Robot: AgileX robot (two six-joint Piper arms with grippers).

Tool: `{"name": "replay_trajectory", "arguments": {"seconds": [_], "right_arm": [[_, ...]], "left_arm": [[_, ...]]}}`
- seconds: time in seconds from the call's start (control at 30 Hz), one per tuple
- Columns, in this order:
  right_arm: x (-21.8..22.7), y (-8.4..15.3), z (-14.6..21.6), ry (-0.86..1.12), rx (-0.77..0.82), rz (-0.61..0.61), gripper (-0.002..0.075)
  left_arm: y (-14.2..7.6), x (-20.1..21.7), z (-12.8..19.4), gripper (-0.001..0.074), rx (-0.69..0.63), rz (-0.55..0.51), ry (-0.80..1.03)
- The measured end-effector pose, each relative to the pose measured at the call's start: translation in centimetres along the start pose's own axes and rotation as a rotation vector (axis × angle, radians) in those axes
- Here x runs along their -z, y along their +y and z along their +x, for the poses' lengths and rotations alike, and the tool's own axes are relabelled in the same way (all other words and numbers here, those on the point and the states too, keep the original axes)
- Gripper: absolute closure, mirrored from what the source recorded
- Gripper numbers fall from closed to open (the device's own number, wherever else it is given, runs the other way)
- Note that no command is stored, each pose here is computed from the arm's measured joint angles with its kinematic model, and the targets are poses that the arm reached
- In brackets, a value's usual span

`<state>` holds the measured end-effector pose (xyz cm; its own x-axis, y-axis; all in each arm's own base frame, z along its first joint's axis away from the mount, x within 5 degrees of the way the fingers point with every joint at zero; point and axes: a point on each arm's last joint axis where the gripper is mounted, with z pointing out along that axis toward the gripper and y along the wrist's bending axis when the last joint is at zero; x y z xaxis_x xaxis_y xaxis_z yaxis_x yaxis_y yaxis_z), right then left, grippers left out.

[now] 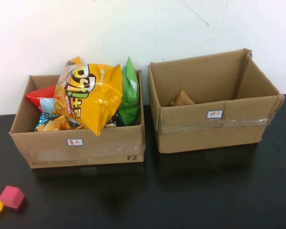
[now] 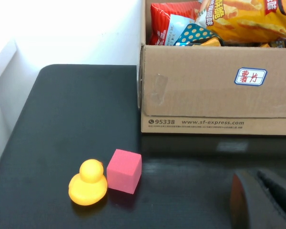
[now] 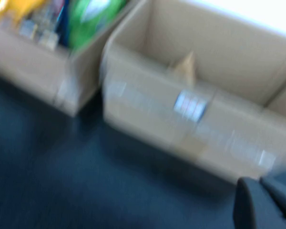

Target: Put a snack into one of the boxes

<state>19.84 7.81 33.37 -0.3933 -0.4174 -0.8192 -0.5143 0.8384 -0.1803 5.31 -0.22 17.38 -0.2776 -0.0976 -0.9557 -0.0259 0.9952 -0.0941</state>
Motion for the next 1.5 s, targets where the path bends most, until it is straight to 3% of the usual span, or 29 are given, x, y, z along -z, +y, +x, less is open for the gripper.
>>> {"name": "replay_trajectory", "arguments": {"seconds": [0.17,0.57,0.9,1.07,1.5], "right_arm": [[4.2,1.3,3.4,0.054,0.046,-0.018,0.0727],[10.4,3.5,11.5,-0.271,0.071,0.128,0.0727],[8.6,4.3,17.5,-0.309,-0.062,0.237,0.0727],[7.2,3.9,18.7,-0.350,-0.104,0.350,0.0727],[5.0,4.0,21.7,-0.259,-0.213,0.397,0.0727]], "left_arm": [[0.0,0.0,0.0,0.0738,0.000,0.000,0.000],[0.0,0.0,0.0,0.0737,0.000,0.000,0.000],[0.0,0.0,0.0,0.0737,0.000,0.000,0.000],[0.0,0.0,0.0,0.0737,0.000,0.000,0.000],[0.0,0.0,0.0,0.0737,0.000,0.000,0.002]]}}
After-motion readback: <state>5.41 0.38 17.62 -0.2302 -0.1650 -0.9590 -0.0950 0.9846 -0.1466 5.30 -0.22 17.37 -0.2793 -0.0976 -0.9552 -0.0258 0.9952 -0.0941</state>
